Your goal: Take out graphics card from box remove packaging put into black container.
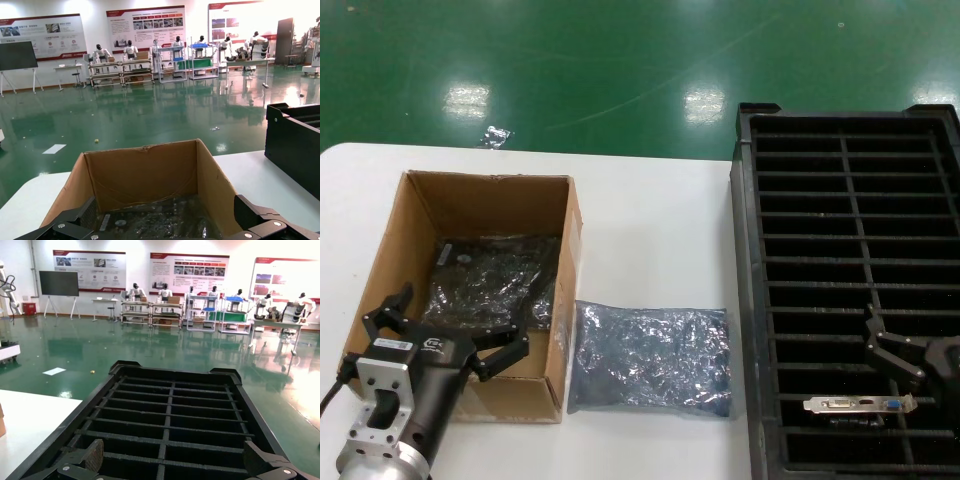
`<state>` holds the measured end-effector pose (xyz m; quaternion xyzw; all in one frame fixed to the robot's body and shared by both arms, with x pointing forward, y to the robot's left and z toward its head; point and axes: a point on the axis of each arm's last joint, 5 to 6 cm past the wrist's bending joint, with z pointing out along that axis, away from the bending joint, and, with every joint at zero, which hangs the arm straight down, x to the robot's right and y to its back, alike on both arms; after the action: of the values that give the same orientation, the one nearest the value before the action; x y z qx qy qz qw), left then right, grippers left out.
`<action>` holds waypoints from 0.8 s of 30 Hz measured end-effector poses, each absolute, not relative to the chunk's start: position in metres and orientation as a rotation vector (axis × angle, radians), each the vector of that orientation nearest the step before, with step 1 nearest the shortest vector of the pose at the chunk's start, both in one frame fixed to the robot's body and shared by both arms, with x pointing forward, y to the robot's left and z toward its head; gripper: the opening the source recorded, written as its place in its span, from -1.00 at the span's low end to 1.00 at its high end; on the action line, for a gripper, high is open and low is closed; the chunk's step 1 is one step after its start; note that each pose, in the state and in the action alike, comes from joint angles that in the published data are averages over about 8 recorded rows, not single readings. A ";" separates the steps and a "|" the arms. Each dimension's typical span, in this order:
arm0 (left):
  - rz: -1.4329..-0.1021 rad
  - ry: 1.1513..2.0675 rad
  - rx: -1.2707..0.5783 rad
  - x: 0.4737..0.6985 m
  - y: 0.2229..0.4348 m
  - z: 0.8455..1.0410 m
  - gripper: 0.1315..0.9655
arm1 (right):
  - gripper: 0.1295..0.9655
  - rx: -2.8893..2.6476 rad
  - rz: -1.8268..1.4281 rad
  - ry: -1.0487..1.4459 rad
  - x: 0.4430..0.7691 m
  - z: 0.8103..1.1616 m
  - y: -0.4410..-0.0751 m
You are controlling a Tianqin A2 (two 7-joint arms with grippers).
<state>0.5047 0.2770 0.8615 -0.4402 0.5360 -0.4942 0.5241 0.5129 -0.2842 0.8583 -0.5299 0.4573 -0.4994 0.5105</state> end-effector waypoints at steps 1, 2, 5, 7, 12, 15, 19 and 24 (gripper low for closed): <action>-1.183 1.283 -1.053 0.505 0.277 0.861 1.00 | 1.00 -1.276 -1.202 1.101 0.513 0.858 -0.284; -1.183 1.283 -1.053 0.505 0.277 0.861 1.00 | 1.00 -1.276 -1.202 1.101 0.513 0.858 -0.284; -1.183 1.283 -1.053 0.505 0.277 0.861 1.00 | 1.00 -1.276 -1.202 1.101 0.513 0.858 -0.284; -1.183 1.283 -1.053 0.505 0.277 0.861 1.00 | 1.00 -1.276 -1.202 1.101 0.513 0.858 -0.284; -1.183 1.283 -1.053 0.505 0.277 0.861 1.00 | 1.00 -1.276 -1.202 1.101 0.513 0.858 -0.284; -1.183 1.283 -1.053 0.505 0.277 0.861 1.00 | 1.00 -1.276 -1.202 1.101 0.513 0.858 -0.284; -1.183 1.283 -1.053 0.505 0.277 0.861 1.00 | 1.00 -1.276 -1.202 1.101 0.513 0.858 -0.284; -1.183 1.283 -1.053 0.505 0.277 0.861 1.00 | 1.00 -1.276 -1.202 1.101 0.513 0.858 -0.284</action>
<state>0.5047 0.2770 0.8615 -0.4402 0.5360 -0.4942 0.5241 0.5129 -0.2842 0.8583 -0.5299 0.4573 -0.4994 0.5105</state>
